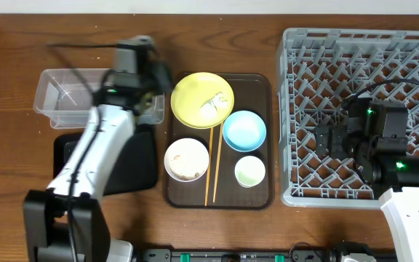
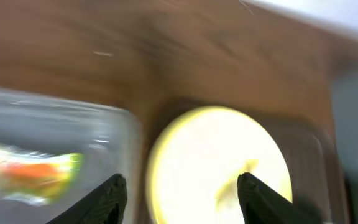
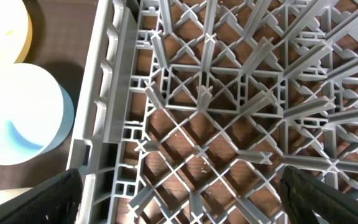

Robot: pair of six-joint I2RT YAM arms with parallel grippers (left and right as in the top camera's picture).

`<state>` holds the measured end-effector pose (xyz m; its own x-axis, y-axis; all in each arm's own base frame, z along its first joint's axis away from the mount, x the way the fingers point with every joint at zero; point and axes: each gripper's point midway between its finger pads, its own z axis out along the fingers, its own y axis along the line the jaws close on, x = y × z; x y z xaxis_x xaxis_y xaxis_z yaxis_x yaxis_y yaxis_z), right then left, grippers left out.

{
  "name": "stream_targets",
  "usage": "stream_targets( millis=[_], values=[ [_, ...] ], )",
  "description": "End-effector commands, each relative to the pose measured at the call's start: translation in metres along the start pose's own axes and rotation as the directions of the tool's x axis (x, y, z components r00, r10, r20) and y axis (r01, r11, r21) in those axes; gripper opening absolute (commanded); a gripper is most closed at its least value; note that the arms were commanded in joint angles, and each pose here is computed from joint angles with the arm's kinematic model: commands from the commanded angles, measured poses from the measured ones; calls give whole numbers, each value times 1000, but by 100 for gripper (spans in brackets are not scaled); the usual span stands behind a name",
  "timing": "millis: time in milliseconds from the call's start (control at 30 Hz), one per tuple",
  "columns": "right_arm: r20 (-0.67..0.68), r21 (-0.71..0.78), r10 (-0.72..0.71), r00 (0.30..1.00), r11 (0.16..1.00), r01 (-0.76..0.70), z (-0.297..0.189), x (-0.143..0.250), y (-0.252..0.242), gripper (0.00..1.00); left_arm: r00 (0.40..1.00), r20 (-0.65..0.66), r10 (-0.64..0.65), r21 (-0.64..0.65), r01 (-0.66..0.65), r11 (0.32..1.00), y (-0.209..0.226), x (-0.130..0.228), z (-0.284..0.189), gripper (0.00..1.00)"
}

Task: Sort waste into correct bins and load items into the dishwasher rack
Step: 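Grasp the white tissue on the yellow plate and drop it in the bin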

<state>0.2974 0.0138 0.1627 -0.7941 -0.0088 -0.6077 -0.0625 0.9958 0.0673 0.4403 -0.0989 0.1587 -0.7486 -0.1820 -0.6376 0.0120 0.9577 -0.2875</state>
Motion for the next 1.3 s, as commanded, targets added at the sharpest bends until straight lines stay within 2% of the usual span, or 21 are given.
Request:
stream_targets(
  millis=[0, 167, 500, 567, 667, 733, 900, 1000, 1067, 1167, 1267],
  values=[
    [24, -12, -27, 999, 1000, 27, -5, -9, 5, 99, 962, -60, 267, 92, -261, 961, -36, 27, 15, 61],
    [24, -12, -27, 999, 1000, 27, -5, -9, 5, 99, 922, -117, 369, 146, -351, 925, -62, 61, 45, 62],
    [24, -12, -27, 999, 1000, 27, -5, -9, 5, 99, 892, -236, 385, 156, -356, 921, -55, 111, 100, 61],
    [24, -12, -27, 999, 1000, 27, -5, -9, 5, 99, 887, -258, 383, 154, -354, 923, -51, 118, 105, 53],
    [24, -12, -27, 999, 1000, 27, -5, -9, 5, 99, 886, -263, 383, 153, -353, 923, -50, 120, 106, 26],
    [24, -12, -27, 999, 1000, 27, -5, -9, 5, 99, 888, -256, 383, 153, -354, 923, -51, 118, 105, 15],
    [24, -12, -27, 999, 1000, 27, -5, -9, 5, 99, 910, -199, 365, 149, -340, 929, -58, 93, 83, 8],
    [24, -12, -27, 999, 1000, 27, -5, -9, 5, 99, 950, -115, 290, 124, -276, 953, -57, 58, 56, 7],
    [24, -12, -27, 999, 1000, 27, -5, -9, 5, 99, 979, -58, 194, 44, -192, 980, -41, 32, 39, 7],
    [24, -12, -27, 999, 1000, 27, -5, -9, 5, 99, 999, 52, -6, -110, 12, 994, 2, -4, 10, 6],
    [24, -12, -27, 999, 1000, 27, -5, -9, 5, 99, 959, 145, -242, -181, 266, 947, 46, -22, -12, 7]
  ],
)
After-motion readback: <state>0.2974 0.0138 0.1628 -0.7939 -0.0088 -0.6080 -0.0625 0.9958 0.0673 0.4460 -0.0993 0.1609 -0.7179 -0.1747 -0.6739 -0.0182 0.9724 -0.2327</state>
